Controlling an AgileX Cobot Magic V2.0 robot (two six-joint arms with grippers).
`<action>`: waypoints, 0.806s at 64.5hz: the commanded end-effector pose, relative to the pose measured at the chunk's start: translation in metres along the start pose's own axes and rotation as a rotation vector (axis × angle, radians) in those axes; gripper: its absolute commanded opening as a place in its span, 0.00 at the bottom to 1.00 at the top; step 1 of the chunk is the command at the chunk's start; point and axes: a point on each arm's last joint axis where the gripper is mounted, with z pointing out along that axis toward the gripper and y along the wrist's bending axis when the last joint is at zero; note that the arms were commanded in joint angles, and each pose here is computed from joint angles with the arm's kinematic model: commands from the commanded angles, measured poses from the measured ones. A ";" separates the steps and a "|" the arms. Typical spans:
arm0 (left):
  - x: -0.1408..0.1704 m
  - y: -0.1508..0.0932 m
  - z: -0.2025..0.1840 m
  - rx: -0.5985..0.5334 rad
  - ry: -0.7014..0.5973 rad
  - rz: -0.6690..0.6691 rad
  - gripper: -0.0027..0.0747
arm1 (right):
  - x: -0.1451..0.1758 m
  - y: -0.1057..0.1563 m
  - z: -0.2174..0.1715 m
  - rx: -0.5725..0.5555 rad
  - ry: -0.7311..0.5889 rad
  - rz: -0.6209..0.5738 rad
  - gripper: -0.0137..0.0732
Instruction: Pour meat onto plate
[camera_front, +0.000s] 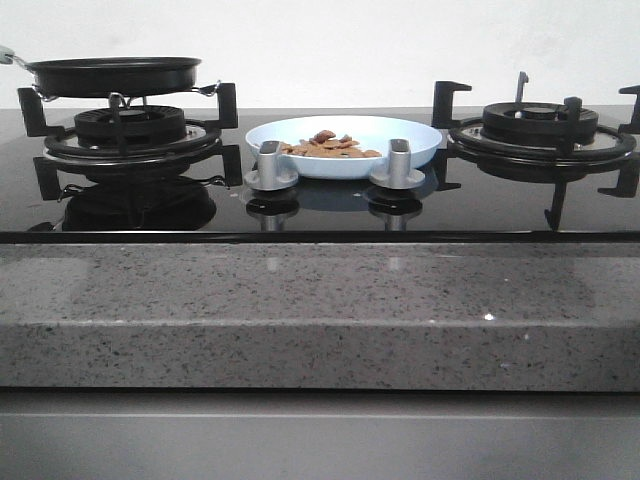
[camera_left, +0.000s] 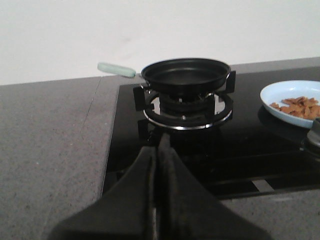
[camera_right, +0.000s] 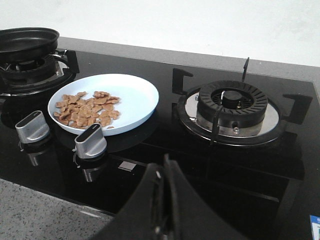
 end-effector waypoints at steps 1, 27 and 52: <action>0.006 0.000 -0.003 -0.016 -0.085 0.006 0.01 | -0.016 -0.001 -0.002 0.018 -0.107 -0.016 0.09; 0.071 0.003 0.009 -0.150 -0.141 -0.031 0.01 | -0.016 -0.001 -0.002 0.018 -0.106 -0.016 0.09; 0.074 0.003 0.009 -0.148 -0.128 -0.042 0.01 | -0.016 -0.001 -0.002 0.018 -0.106 -0.016 0.09</action>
